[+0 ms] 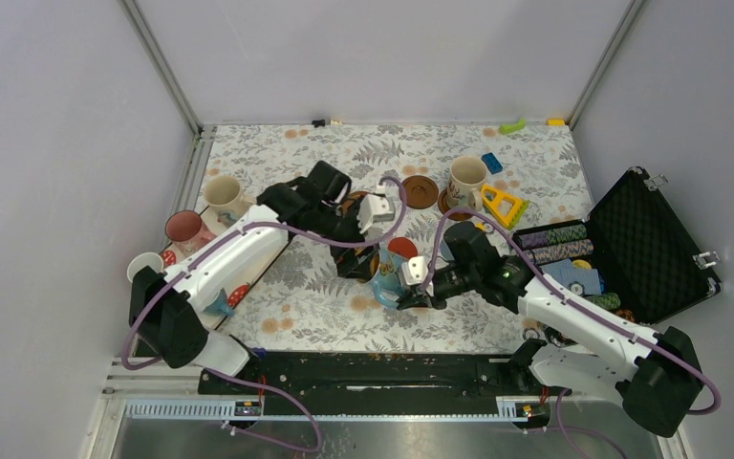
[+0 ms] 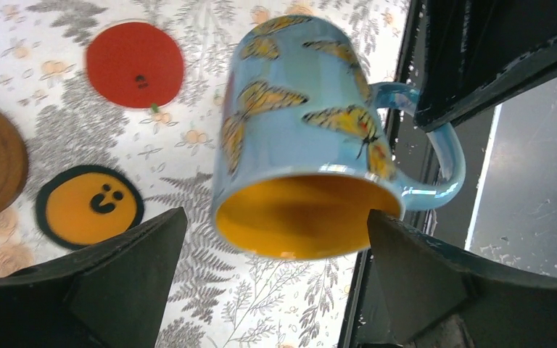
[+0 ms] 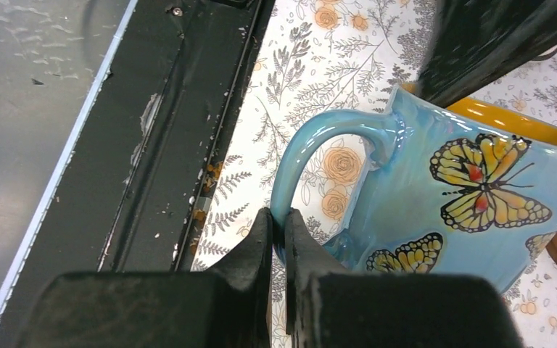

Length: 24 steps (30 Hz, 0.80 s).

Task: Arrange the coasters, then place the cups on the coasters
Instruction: Place the cup on the coaster.

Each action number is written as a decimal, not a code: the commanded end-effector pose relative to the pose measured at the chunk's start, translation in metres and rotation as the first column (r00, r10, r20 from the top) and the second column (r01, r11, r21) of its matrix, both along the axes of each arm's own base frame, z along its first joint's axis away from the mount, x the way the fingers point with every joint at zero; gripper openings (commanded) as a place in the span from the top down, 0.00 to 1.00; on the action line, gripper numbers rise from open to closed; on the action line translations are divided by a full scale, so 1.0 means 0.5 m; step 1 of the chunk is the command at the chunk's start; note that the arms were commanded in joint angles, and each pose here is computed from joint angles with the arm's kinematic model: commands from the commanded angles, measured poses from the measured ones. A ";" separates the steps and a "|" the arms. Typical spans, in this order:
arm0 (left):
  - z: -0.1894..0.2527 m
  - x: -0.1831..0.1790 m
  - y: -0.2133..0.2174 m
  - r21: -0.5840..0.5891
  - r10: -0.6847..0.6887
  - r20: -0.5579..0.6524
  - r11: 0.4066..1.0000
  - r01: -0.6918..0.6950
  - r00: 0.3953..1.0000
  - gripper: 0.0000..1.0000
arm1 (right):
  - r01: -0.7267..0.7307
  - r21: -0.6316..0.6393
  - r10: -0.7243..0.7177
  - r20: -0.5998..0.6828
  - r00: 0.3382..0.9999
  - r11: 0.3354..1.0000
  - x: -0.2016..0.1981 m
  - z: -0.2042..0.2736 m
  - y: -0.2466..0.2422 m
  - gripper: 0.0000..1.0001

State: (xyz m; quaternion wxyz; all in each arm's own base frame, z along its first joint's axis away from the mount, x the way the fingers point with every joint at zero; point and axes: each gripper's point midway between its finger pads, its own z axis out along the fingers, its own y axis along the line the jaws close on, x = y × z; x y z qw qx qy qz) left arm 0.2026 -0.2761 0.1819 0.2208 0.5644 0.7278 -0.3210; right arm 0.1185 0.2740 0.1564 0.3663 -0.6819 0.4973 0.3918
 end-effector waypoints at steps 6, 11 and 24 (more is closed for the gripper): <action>0.036 0.050 0.046 -0.094 0.095 0.005 0.991 -0.094 0.995 0.01 | -0.111 0.188 0.075 0.189 0.979 0.976 0.007 0.125 0.035 1.00; 0.002 0.055 0.031 -0.051 0.080 -0.050 0.995 -0.083 0.996 0.01 | -0.142 0.205 0.108 0.166 0.980 0.968 -0.009 0.141 0.034 1.00; 0.006 -0.007 -0.016 -0.056 -0.072 -0.162 0.996 0.064 0.984 0.80 | -0.060 0.224 0.017 0.190 0.982 0.973 0.033 0.152 0.051 1.00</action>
